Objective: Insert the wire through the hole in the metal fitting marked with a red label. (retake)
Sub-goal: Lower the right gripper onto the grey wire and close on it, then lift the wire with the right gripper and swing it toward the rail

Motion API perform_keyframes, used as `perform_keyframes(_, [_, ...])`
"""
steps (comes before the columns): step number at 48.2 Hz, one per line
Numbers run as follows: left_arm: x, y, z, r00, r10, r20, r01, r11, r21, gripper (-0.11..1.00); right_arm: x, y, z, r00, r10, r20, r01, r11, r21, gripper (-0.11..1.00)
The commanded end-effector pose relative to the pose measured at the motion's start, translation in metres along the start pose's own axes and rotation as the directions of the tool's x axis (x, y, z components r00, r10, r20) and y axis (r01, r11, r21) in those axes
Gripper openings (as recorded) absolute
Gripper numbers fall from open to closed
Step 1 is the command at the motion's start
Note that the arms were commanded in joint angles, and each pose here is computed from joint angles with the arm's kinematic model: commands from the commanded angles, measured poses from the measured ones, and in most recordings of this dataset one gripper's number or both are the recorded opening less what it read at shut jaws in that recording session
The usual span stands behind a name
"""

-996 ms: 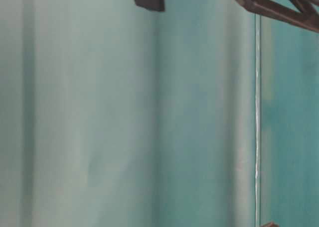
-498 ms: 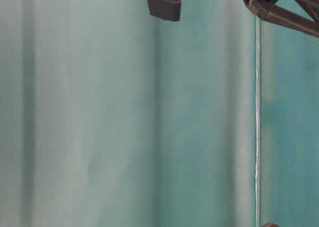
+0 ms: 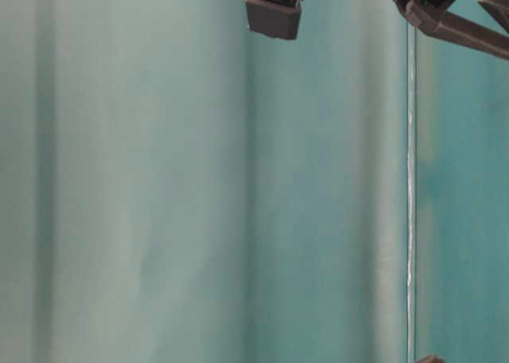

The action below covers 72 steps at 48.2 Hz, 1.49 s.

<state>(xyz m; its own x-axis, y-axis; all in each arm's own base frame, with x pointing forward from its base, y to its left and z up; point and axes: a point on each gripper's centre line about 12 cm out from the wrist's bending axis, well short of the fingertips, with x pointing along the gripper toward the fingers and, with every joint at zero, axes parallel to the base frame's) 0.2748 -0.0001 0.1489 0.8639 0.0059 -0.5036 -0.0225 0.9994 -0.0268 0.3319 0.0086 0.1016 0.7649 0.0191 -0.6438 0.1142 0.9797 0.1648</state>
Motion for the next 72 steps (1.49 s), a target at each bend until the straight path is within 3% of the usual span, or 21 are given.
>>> perform_keyframes(1, [0.0,0.0,0.009,1.0,-0.001,0.031,0.001,1.0,-0.002,0.69,-0.001,0.001,0.012,0.999,0.004,0.041,-0.004,1.0,0.005,0.69])
perform_keyframes(11, [0.0,0.0,0.008,1.0,-0.001,0.028,0.001,1.0,-0.002,0.69,-0.001,0.001,0.01,0.999,0.004,0.037,-0.004,1.0,0.006,0.57])
perform_keyframes(19, [0.0,0.0,0.008,1.0,-0.001,0.029,0.001,1.0,-0.002,0.69,-0.002,0.0,0.006,1.0,0.0,0.019,-0.001,1.0,0.004,0.17])
perform_keyframes(24, [0.0,0.0,0.007,1.0,-0.001,0.028,0.001,1.0,-0.002,0.69,-0.002,-0.001,0.006,1.0,-0.002,0.013,0.002,1.0,0.005,0.02])
perform_keyframes(47, [0.0,0.0,0.009,1.0,0.0,0.031,0.001,1.0,-0.005,0.69,-0.004,0.001,0.012,1.0,0.002,0.028,-0.002,1.0,0.006,0.02])
perform_keyframes(72, [0.0,0.0,0.011,0.999,-0.001,0.04,0.001,1.0,-0.009,0.68,-0.056,0.01,0.052,0.992,0.023,0.123,-0.023,1.0,0.001,0.02])
